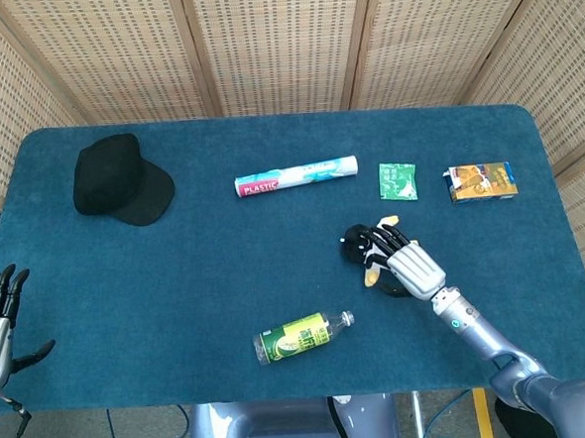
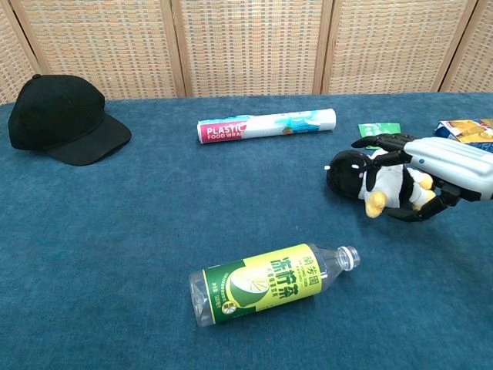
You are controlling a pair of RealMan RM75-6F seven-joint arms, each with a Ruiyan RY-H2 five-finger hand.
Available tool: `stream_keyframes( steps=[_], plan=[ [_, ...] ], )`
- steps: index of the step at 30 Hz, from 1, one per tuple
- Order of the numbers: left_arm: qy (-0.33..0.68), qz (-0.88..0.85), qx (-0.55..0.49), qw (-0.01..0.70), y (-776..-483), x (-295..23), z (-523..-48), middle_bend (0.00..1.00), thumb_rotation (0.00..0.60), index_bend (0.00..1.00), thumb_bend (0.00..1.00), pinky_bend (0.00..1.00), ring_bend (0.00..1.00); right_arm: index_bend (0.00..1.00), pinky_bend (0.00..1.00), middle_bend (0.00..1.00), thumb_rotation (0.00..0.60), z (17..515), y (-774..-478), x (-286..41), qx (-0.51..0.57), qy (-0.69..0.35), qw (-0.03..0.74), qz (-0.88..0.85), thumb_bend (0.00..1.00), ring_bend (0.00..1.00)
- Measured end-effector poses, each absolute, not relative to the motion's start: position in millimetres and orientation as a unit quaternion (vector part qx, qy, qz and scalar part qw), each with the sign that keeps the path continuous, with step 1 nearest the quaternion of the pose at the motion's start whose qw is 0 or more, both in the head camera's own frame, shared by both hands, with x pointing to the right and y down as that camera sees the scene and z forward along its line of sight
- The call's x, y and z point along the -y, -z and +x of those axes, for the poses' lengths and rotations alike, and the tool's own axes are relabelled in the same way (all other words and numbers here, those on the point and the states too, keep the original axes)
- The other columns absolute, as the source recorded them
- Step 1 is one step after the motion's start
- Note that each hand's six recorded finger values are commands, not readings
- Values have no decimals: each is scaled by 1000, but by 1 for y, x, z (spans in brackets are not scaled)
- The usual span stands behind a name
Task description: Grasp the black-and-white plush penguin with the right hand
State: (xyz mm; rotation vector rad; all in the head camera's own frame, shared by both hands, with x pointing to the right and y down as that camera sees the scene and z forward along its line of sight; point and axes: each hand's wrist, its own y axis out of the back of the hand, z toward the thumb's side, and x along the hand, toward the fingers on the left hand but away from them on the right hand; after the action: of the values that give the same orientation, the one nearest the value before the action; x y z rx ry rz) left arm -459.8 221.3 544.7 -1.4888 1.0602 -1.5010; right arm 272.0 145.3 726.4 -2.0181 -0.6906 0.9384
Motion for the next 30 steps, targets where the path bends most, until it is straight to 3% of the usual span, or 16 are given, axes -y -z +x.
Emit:
stream_keyframes(
  steps=[16,30],
  plan=[
    [590,-581,-414,377,-546,-221,-461,0,600,0,5,0,0,596,90,158,600,266,-735,-145,283,-369,380,-800,537,0],
    [589,-582,-417,374,-546,-222,-463,0,600,0,4,0,0,618,90,158,600,265,-730,-144,288,-362,381,-800,539,0]
  ],
)
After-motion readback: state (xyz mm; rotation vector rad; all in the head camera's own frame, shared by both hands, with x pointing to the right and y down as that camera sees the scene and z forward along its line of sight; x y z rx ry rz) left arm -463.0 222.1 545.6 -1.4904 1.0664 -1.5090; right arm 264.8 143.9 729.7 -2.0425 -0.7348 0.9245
